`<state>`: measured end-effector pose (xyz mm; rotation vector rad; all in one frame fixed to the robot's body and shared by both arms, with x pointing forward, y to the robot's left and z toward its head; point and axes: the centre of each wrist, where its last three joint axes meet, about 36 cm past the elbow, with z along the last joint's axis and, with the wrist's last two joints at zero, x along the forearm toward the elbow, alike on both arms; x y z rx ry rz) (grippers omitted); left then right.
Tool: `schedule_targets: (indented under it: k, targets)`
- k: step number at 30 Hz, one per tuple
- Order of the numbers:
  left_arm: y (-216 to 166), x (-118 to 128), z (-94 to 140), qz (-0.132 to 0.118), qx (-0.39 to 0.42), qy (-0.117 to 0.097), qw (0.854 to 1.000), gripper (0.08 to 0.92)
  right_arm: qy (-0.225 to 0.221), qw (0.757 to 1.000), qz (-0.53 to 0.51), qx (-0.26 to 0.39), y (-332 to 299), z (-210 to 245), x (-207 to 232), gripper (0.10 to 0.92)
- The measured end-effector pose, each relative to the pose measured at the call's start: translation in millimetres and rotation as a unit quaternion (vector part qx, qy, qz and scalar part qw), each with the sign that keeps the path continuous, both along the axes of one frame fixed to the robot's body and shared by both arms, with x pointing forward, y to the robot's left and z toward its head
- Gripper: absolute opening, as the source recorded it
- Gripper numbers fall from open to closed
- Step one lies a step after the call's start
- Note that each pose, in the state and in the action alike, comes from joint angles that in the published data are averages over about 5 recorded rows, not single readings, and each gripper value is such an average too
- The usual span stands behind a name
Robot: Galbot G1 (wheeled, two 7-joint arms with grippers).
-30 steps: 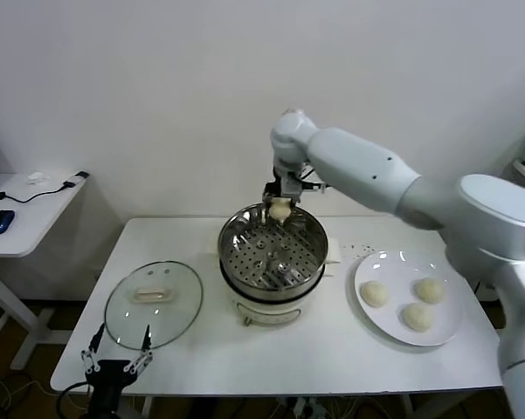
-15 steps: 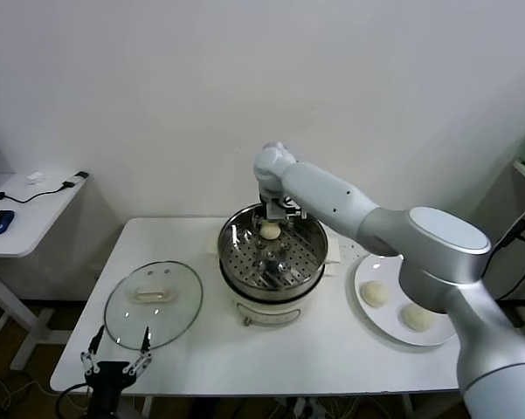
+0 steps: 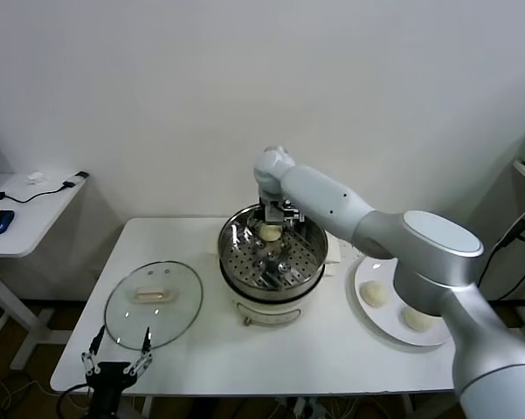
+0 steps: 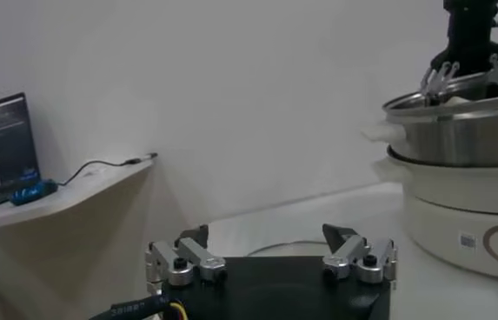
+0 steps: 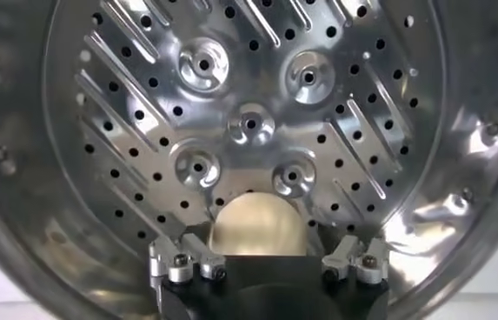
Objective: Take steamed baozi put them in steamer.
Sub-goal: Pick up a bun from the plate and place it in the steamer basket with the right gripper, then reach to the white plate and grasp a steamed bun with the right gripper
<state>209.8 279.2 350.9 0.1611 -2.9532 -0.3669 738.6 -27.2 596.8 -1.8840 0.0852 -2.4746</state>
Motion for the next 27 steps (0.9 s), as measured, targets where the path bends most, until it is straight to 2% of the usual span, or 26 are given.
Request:
schedule_targets:
  k: [9,13,17,22,27]
  targets:
    - [-1.3,0.8,5.0,-0.004,0.002,-0.005,1.000,0.823,0.016,0.999,-0.011,0.043,-51.1,70.2,0.2,0.823]
    - [-3.0,0.2,7.5,-0.007,0.003,-0.007,1.000,0.823,0.048,0.995,-0.032,0.081,-99.6,95.0,-4.0,0.823]
    - [-4.3,-0.9,9.0,-0.008,0.002,-0.008,1.000,0.823,0.090,0.982,-0.080,0.143,-156.5,100.5,-13.5,0.823]
    - [-5.7,-1.6,9.0,-0.009,0.002,-0.007,1.000,0.823,0.126,0.942,-0.211,0.229,-229.6,86.0,-28.3,0.823]
    - [-6.5,-2.7,9.3,-0.010,0.003,-0.006,1.000,0.823,0.136,0.867,-0.395,0.273,-292.9,53.1,-44.6,0.823]
